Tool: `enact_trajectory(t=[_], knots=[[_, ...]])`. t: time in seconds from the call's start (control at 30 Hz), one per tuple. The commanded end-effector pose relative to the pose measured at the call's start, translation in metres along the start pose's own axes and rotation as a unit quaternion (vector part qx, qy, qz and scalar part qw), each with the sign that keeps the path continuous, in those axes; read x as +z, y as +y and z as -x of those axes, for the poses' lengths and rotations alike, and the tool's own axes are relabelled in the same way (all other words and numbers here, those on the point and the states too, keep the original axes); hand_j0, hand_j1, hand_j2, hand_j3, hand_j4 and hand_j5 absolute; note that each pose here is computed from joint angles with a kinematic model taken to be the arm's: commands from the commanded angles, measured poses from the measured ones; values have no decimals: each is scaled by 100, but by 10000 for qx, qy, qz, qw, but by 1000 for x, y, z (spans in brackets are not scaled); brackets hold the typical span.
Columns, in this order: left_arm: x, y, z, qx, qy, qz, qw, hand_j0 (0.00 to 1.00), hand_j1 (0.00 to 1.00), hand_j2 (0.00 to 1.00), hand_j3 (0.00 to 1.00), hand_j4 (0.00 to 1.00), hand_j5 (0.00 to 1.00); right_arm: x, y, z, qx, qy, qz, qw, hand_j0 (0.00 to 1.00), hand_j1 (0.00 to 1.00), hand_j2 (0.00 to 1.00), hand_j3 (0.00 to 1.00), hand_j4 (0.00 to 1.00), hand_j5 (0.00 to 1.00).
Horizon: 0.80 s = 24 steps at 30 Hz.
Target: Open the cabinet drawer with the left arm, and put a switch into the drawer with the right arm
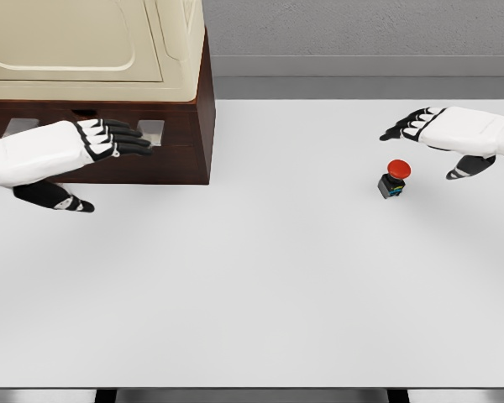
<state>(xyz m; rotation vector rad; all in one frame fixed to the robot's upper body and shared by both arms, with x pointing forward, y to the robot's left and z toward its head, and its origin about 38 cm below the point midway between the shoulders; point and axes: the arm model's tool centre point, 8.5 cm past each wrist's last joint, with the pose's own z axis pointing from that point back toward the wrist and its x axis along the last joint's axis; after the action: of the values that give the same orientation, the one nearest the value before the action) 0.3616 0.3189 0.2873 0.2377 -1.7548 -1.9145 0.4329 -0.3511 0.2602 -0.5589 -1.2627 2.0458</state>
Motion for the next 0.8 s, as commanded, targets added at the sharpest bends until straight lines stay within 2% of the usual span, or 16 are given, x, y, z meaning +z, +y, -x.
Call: enact_trajectory(t=[0.0, 0.03, 0.07, 0.13, 0.17, 0.2, 0.3, 0.37, 0.4, 0.47, 0.53, 0.6, 0.77], knots=[[-1, -6, 0, 125, -21, 80, 9999, 100, 100, 100, 100, 100, 100, 2, 1, 2, -34, 30, -10, 10000, 100, 100, 100, 100, 100, 100], [0, -2, -1, 177, -51, -5, 9998, 100, 100, 100, 100, 100, 100, 2, 1, 2, -38, 36, -10, 10000, 100, 100, 100, 100, 100, 100], [2, 3, -1, 177, -48, 26, 9998, 100, 100, 100, 100, 100, 100, 2, 1, 2, -38, 36, -10, 10000, 100, 100, 100, 100, 100, 100], [-18, -2, -7, 344, -362, 325, 9982, 100, 100, 100, 100, 100, 100, 2, 3, 2, -44, 41, -35, 10000, 100, 100, 100, 100, 100, 100], [-22, 0, -9, 444, -465, 384, 9972, 100, 100, 100, 100, 100, 100, 2, 3, 3, -47, 54, -40, 10000, 100, 100, 100, 100, 100, 100], [-20, 11, -9, 422, -462, 344, 9974, 100, 100, 100, 100, 100, 100, 4, 1, 4, -33, 68, -18, 10000, 100, 100, 100, 100, 100, 100], [-33, 5, -14, 707, -671, 734, 9925, 100, 100, 100, 100, 100, 100, 4, 4, 7, -89, 95, -45, 9999, 100, 100, 100, 100, 100, 100], [-29, 12, -14, 1054, -668, 803, 9889, 100, 100, 100, 100, 100, 100, 2, 10, 12, -200, 153, -72, 9997, 100, 100, 100, 100, 100, 100], [-28, 20, -14, 1113, -672, 755, 9886, 100, 100, 100, 100, 100, 100, 2, 14, 16, -275, 215, -106, 9993, 100, 100, 100, 100, 100, 100], [-26, 17, -13, 1393, -646, 771, 9851, 100, 100, 100, 100, 100, 100, 1, 21, 23, -420, 277, -151, 9986, 100, 100, 100, 100, 100, 100], [-18, 22, -10, 1552, -557, 655, 9841, 100, 100, 100, 100, 100, 100, -3, 22, 21, -432, 238, -146, 9987, 100, 100, 100, 100, 100, 100], [-10, 33, -7, 1504, -452, 536, 9861, 100, 100, 100, 100, 100, 100, -4, 23, 20, -444, 220, -144, 9987, 100, 100, 100, 100, 100, 100], [-10, 39, -8, 1493, -487, 456, 9865, 100, 100, 100, 100, 100, 100, -15, 20, 13, -461, 107, -60, 9989, 100, 100, 100, 100, 100, 100]])
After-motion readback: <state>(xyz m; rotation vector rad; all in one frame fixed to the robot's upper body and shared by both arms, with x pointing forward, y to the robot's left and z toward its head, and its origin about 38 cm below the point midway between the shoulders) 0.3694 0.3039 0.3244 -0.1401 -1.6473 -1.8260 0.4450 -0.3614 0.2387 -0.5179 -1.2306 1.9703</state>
